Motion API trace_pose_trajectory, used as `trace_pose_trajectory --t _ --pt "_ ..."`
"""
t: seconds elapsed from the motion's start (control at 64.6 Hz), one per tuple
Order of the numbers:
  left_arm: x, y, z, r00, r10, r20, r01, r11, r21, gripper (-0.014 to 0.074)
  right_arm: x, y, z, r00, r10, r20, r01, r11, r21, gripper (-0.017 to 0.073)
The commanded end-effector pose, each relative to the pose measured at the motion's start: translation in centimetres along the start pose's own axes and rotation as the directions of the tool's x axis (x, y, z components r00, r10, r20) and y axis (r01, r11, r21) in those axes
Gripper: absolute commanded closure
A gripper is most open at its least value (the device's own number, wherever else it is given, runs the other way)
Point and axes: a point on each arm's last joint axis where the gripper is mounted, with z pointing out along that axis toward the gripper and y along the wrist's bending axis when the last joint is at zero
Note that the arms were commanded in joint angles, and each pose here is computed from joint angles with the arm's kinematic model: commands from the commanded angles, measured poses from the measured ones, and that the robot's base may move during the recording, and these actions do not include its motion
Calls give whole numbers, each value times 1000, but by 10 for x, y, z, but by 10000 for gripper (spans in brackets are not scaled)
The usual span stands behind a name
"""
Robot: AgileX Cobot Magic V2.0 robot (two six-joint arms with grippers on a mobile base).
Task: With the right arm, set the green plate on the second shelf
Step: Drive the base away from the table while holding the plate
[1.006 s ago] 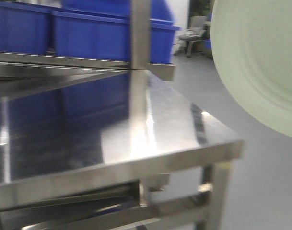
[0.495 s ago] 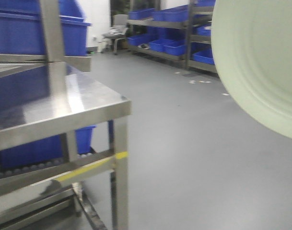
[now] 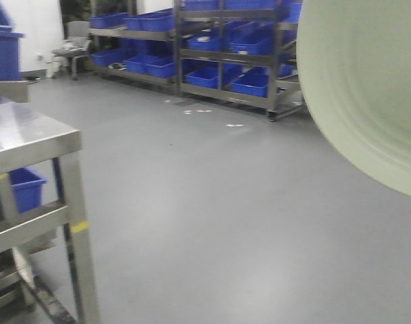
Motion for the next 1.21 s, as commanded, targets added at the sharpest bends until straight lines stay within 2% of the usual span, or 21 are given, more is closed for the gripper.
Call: trace_pose_trajectory --t 0.0,1.191 --pt "5 0 0 998 -6 65 6 1000 4 463 -24 2 -2 986 4 169 -2 1000 -12 503" --pt "5 0 0 998 -6 65 6 1000 2 463 -24 2 -2 986 4 169 -2 1000 -12 503"
